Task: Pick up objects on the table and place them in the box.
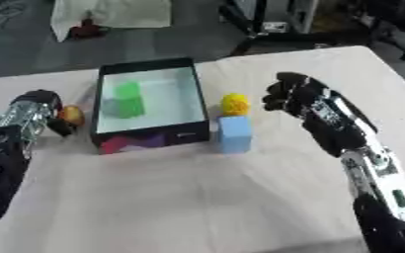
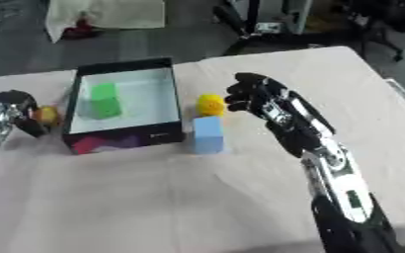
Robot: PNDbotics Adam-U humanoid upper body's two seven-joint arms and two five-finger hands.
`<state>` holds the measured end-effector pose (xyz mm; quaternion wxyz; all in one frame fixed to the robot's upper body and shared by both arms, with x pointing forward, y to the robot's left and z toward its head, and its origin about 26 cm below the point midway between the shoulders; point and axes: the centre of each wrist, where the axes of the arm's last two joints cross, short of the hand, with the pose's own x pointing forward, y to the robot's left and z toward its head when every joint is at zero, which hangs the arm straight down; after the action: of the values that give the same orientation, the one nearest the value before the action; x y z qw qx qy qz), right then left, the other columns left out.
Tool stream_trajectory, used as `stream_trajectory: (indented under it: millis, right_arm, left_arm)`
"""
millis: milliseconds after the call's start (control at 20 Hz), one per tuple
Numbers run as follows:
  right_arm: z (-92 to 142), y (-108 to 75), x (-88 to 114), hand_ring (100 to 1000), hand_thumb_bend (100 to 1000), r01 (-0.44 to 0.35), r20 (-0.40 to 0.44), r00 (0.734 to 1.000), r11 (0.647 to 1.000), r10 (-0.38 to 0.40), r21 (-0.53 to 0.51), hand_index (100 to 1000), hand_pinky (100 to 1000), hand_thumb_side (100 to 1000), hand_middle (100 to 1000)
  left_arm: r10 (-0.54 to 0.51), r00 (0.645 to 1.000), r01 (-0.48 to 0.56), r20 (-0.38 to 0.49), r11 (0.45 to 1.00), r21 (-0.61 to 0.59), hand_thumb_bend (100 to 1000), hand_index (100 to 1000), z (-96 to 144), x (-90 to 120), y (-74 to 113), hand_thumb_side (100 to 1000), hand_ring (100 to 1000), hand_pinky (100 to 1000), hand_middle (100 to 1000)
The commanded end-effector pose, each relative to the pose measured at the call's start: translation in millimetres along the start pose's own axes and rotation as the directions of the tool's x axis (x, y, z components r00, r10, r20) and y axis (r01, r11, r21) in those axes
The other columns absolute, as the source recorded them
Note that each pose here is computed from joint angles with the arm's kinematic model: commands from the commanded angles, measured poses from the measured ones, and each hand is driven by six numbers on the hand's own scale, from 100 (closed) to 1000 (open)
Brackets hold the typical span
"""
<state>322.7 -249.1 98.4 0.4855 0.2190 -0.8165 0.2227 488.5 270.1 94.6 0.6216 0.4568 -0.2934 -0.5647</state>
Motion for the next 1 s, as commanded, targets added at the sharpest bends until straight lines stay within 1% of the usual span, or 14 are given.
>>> stream_trajectory:
  millis: [50, 150, 300, 400, 500, 600, 650, 750, 850, 950, 1000]
  right_arm:
    - [-2.1, -3.6, 6.5, 766, 100, -0.020, 0.019, 1.000, 1.000, 0.020, -0.003, 859, 776, 591, 727]
    - [-1.1, -4.3, 6.3, 766, 100, -0.022, 0.016, 1.000, 1.000, 0.022, -0.008, 859, 776, 591, 727]
    - [0.1, -4.8, 5.9, 766, 100, -0.024, 0.011, 1.000, 1.000, 0.024, -0.012, 859, 776, 590, 726]
    - [0.9, -5.1, 5.7, 766, 100, -0.025, 0.010, 1.000, 1.000, 0.025, -0.014, 859, 776, 592, 726]
    - [1.4, -5.2, 5.5, 766, 100, -0.024, 0.009, 1.000, 1.000, 0.024, -0.017, 859, 776, 591, 726]
    - [1.6, -5.0, 5.2, 766, 100, -0.024, 0.007, 1.000, 1.000, 0.024, -0.017, 859, 775, 592, 726]
    - [1.6, -4.9, 5.0, 766, 100, -0.024, 0.007, 1.000, 1.000, 0.024, -0.017, 859, 775, 593, 726]
    - [1.2, -4.7, 4.9, 766, 100, -0.023, 0.008, 1.000, 1.000, 0.023, -0.017, 859, 775, 594, 726]
    - [0.9, -4.4, 5.0, 766, 100, -0.023, 0.008, 1.000, 1.000, 0.023, -0.014, 859, 775, 593, 725]
    - [0.7, -4.3, 5.3, 766, 100, -0.022, 0.011, 1.000, 1.000, 0.022, -0.014, 859, 775, 593, 725]
    - [0.6, -4.1, 5.2, 765, 100, -0.021, 0.012, 1.000, 1.000, 0.022, -0.014, 859, 775, 595, 725]
  left_arm:
    - [0.023, 1.000, -0.022, -0.011, 0.995, 0.093, 170, 594, 5.8, -11.4, 33.9, 231, 446, 543, 485]
    - [0.037, 0.999, -0.036, -0.005, 0.979, 0.203, 145, 585, 15.5, -14.8, 64.7, 222, 439, 549, 470]
    - [0.046, 0.998, -0.055, 0.034, 0.924, 0.380, 123, 576, 37.5, -14.0, 112.9, 218, 433, 560, 451]
    - [0.035, 0.996, -0.070, 0.084, 0.878, 0.474, 111, 574, 53.9, -7.0, 138.1, 220, 432, 565, 445]
    - [0.013, 0.987, -0.098, 0.161, 0.842, 0.531, 103, 581, 68.5, 7.8, 153.9, 228, 437, 573, 451]
    - [-0.018, 0.970, -0.117, 0.242, 0.838, 0.532, 102, 592, 76.9, 25.5, 158.0, 235, 448, 583, 461]
    - [-0.037, 0.959, -0.119, 0.282, 0.848, 0.516, 104, 596, 79.0, 36.0, 156.6, 237, 452, 586, 466]
    - [-0.076, 0.936, -0.099, 0.343, 0.879, 0.467, 113, 612, 79.3, 57.8, 148.1, 241, 461, 591, 482]
    - [-0.102, 0.917, -0.070, 0.387, 0.911, 0.406, 119, 625, 75.6, 79.0, 132.5, 250, 469, 595, 499]
    - [-0.105, 0.900, -0.056, 0.423, 0.935, 0.351, 122, 640, 70.6, 96.1, 114.3, 259, 482, 606, 515]
    - [-0.106, 0.892, -0.051, 0.439, 0.943, 0.330, 133, 671, 68.3, 103.0, 105.2, 276, 510, 627, 548]
